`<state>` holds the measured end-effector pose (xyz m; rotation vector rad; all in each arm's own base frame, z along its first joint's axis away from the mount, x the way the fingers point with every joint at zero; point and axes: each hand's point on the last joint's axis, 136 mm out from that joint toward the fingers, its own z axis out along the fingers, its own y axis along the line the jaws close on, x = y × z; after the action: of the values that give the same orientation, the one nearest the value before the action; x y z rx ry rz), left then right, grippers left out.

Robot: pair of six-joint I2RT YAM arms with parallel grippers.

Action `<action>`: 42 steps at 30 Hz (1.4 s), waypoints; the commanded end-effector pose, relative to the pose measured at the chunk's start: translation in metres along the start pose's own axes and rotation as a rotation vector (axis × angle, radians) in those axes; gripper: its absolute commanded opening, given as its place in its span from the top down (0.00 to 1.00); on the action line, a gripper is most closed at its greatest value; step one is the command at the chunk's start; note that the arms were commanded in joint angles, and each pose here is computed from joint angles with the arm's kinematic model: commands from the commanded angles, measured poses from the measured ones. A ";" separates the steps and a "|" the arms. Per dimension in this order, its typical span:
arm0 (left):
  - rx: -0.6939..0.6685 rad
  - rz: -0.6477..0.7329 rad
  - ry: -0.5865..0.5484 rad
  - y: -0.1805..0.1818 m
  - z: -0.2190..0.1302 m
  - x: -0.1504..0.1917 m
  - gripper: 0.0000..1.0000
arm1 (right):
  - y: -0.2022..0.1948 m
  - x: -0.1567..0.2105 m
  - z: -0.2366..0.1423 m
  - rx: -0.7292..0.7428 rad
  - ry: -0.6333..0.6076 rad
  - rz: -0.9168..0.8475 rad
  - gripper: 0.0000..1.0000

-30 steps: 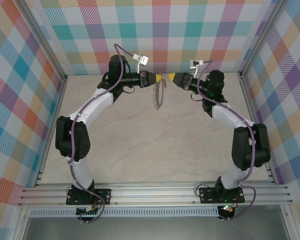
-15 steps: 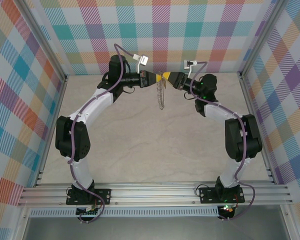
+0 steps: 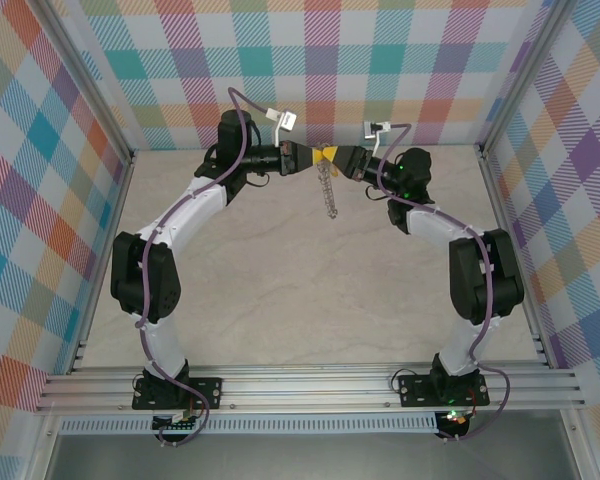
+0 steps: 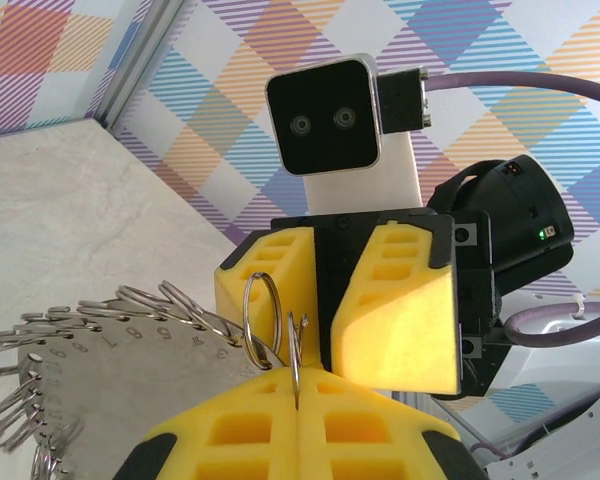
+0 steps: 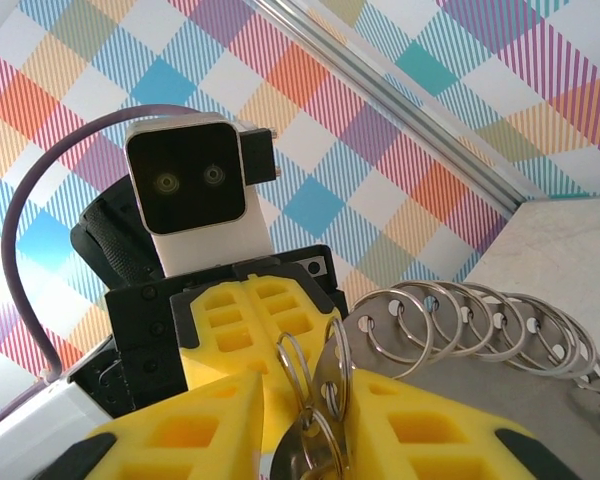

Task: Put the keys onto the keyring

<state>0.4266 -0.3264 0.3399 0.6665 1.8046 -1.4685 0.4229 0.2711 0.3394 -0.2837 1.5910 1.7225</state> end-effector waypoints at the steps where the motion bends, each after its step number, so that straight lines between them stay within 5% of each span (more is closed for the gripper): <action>1: 0.040 0.073 -0.039 -0.030 -0.004 -0.017 1.00 | 0.020 0.001 -0.003 -0.019 0.004 -0.067 0.70; 19: 0.045 0.069 -0.034 -0.028 -0.003 -0.014 1.00 | 0.022 0.001 -0.003 -0.021 0.006 -0.060 0.87; 27: 0.048 0.065 -0.028 -0.027 -0.003 -0.012 1.00 | 0.027 -0.003 0.005 -0.037 0.008 -0.063 0.77; 31: 0.049 0.064 -0.027 -0.028 -0.003 -0.011 1.00 | 0.027 -0.005 0.007 -0.036 0.007 -0.064 0.85; 34: 0.047 0.064 -0.028 -0.027 -0.003 -0.011 1.00 | 0.025 -0.005 0.007 -0.032 0.009 -0.061 1.00; 42: -0.014 0.065 -0.065 -0.020 -0.011 -0.021 0.97 | 0.016 -0.002 0.005 -0.001 0.026 -0.063 1.00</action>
<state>0.4281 -0.3254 0.3439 0.6625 1.7879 -1.4574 0.4211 0.2700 0.3412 -0.2665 1.6186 1.6975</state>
